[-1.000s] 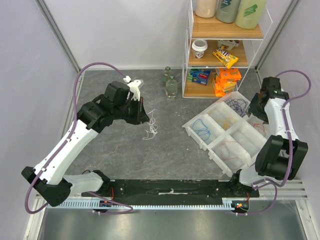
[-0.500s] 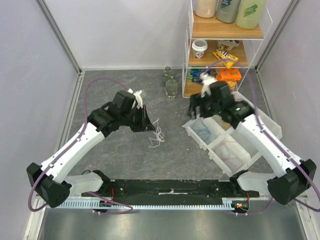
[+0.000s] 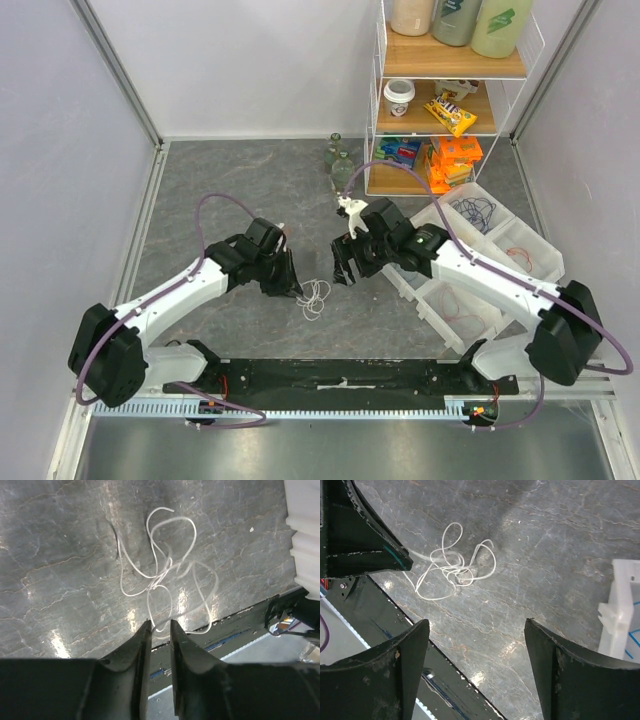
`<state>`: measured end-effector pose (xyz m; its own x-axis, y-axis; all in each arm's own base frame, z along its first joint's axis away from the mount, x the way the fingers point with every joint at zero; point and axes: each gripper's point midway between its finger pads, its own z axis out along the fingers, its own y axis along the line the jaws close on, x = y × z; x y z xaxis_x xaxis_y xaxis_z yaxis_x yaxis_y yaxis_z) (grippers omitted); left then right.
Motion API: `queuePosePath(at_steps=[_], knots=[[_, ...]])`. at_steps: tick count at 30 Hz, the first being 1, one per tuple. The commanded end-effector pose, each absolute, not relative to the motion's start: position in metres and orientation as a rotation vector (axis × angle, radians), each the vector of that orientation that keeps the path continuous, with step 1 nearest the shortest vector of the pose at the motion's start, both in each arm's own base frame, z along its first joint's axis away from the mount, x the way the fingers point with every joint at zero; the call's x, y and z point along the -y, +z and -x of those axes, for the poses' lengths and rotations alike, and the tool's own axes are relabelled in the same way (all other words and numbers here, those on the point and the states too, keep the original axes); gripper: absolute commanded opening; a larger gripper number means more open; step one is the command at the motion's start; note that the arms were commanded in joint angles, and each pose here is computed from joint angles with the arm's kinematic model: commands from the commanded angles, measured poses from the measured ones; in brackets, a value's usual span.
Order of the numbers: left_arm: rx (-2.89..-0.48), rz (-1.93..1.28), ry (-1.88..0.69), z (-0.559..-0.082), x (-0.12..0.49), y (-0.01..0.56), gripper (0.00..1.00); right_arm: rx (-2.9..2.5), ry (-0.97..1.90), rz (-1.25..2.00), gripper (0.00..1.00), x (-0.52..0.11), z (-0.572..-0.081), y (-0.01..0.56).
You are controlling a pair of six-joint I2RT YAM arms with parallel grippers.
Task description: Untangle the cables
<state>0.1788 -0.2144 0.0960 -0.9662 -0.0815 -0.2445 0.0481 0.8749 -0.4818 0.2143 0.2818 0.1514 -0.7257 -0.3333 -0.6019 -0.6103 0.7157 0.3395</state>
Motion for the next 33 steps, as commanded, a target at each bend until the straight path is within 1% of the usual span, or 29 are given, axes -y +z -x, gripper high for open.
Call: queuePosePath(at_steps=[1,4,5,7,12,16,20,24,27,32,33], knots=[[-2.698,0.122,-0.723,-0.196,0.215,0.104,0.41,-2.402,0.804,0.795,0.83,-0.304,-0.218,0.146],[-2.648,0.150,-0.732,-0.186,0.204,0.119,0.55,-2.419,0.821,0.769,0.83,-0.317,-0.223,0.140],[-2.630,0.158,-0.725,-0.184,0.198,0.123,0.59,-2.412,0.827,0.767,0.83,-0.322,-0.224,0.140],[-2.635,0.171,-0.683,-0.174,0.185,0.123,0.61,-2.411,0.825,0.760,0.83,-0.328,-0.226,0.135],[-2.650,0.235,-0.662,-0.148,0.165,0.128,0.62,-2.443,0.794,0.836,0.83,-0.343,-0.222,0.108],[-2.555,0.371,-0.666,-0.139,0.145,0.144,0.62,-2.435,0.729,0.927,0.84,-0.363,-0.213,0.094],[-2.418,0.495,-0.732,-0.135,0.132,0.163,0.62,-2.478,0.596,0.923,0.84,-0.369,-0.216,0.071],[-2.371,0.580,-0.795,-0.129,0.130,0.163,0.62,-2.505,0.447,0.991,0.82,-0.372,-0.210,0.047],[-2.366,0.628,-0.820,-0.126,0.129,0.159,0.61,-2.477,0.337,1.011,0.78,-0.373,-0.210,0.043],[-2.362,0.659,-0.842,-0.127,0.132,0.155,0.61,-2.458,0.226,0.986,0.59,-0.366,-0.219,0.041],[-2.361,0.658,-0.844,-0.127,0.132,0.155,0.61,-2.451,0.219,0.995,0.53,-0.365,-0.220,0.041]])
